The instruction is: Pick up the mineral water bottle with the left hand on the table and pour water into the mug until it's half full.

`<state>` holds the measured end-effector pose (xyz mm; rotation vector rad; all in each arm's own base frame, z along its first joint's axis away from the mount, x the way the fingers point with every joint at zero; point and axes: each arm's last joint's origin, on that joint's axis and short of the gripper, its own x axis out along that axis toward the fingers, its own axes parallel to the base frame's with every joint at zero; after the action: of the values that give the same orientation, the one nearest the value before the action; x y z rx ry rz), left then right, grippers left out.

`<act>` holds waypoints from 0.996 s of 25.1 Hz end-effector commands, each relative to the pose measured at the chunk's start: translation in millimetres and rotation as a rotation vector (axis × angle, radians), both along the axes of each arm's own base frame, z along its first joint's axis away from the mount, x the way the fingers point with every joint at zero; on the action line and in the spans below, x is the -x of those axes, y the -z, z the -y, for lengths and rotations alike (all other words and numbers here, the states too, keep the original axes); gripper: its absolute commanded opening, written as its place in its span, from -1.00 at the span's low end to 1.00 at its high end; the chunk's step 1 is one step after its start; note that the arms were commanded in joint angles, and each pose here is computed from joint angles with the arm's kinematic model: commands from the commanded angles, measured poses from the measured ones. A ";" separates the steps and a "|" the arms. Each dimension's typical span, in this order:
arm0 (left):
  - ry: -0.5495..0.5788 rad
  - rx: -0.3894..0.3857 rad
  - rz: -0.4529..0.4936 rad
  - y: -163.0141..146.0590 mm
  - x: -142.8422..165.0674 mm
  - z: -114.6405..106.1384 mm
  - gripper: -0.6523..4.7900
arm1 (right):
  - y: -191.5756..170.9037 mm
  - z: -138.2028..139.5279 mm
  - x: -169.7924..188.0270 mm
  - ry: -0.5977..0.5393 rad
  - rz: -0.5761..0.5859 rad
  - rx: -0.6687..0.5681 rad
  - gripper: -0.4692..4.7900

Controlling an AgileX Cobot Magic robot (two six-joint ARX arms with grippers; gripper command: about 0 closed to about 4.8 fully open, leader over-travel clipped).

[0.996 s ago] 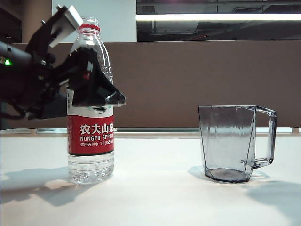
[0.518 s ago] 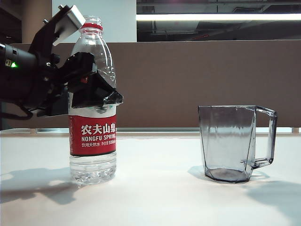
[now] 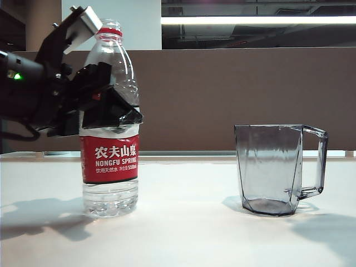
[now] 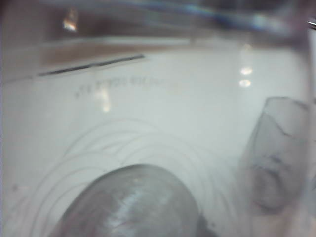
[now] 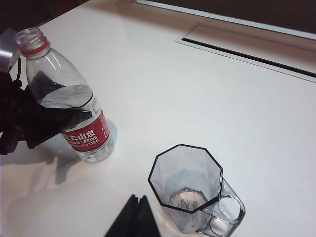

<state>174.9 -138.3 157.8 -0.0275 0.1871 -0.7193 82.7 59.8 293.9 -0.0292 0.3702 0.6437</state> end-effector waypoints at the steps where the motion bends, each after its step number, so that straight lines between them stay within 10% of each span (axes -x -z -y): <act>1: 0.012 -0.005 0.071 -14.8 -8.2 6.8 0.02 | -3.4 0.2 0.0 0.002 0.016 -0.009 -0.85; 25: 0.061 -0.250 0.187 -54.5 -91.7 72.1 0.02 | -3.2 0.3 0.1 0.004 0.013 -0.010 -0.85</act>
<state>264.1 -207.7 199.2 0.2777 0.1780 -0.7495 82.5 59.7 293.4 -0.0301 0.3760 0.6431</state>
